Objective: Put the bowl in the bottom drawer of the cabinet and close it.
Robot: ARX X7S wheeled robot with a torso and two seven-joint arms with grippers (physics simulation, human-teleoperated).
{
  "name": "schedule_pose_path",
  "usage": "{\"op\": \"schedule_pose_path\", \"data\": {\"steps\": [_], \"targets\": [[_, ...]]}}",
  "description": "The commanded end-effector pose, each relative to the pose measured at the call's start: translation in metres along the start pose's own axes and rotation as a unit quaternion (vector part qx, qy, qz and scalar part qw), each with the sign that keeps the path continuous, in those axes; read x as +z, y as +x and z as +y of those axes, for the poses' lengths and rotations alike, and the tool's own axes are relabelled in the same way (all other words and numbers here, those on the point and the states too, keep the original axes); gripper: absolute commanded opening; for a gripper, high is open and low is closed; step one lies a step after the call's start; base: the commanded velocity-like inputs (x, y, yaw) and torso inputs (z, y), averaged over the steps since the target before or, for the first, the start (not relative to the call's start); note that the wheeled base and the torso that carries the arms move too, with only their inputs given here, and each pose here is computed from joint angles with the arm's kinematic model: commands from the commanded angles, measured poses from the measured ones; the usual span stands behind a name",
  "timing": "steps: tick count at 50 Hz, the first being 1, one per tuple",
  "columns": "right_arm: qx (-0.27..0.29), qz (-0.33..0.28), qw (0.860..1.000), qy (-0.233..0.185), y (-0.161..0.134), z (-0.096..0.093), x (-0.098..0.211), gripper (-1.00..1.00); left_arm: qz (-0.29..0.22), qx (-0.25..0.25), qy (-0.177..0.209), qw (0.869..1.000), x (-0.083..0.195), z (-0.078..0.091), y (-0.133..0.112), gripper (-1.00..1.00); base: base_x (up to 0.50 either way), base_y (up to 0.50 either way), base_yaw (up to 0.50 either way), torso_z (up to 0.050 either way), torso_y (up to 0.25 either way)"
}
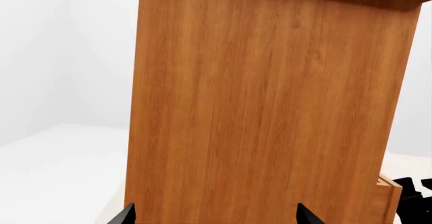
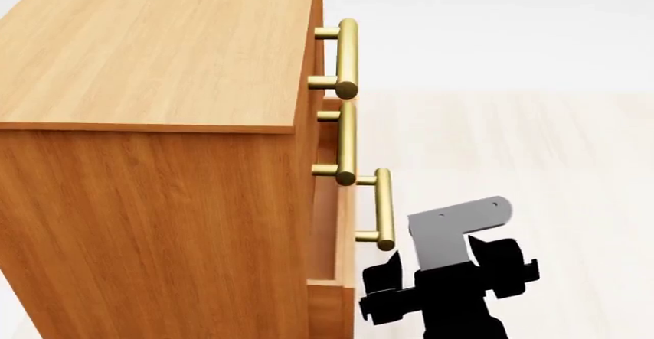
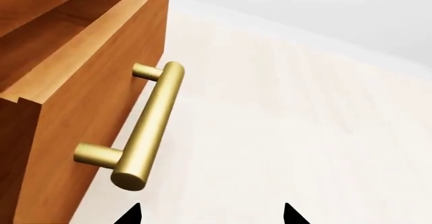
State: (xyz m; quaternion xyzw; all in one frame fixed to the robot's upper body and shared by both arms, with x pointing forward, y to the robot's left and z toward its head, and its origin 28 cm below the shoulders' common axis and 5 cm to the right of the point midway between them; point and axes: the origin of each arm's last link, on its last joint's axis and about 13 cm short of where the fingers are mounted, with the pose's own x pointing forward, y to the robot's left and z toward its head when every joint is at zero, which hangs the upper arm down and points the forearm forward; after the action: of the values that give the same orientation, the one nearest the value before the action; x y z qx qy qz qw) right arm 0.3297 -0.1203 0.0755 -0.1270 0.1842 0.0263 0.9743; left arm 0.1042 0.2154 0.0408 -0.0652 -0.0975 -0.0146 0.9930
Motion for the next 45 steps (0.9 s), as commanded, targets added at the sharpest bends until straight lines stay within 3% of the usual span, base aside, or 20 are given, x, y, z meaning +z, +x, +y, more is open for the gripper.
{"op": "schedule_pose_path", "data": {"steps": [1,29,45], "targets": [[0.026,0.004,1.0,0.017,0.003,0.011,0.001,1.0,0.0,0.0,-0.001,1.0,0.0,0.0,0.0,1.0,0.0,0.0,0.0,0.0,0.0],[0.055,0.006,0.997,0.052,0.011,0.023,0.001,1.0,-0.001,0.001,-0.003,1.0,0.001,0.0,0.0,1.0,0.0,0.0,0.0,0.0,0.0],[0.076,0.008,0.996,0.044,0.016,0.034,-0.001,1.0,-0.001,0.002,-0.004,1.0,0.001,0.001,0.0,1.0,0.0,0.0,0.0,0.0,0.0]]}}
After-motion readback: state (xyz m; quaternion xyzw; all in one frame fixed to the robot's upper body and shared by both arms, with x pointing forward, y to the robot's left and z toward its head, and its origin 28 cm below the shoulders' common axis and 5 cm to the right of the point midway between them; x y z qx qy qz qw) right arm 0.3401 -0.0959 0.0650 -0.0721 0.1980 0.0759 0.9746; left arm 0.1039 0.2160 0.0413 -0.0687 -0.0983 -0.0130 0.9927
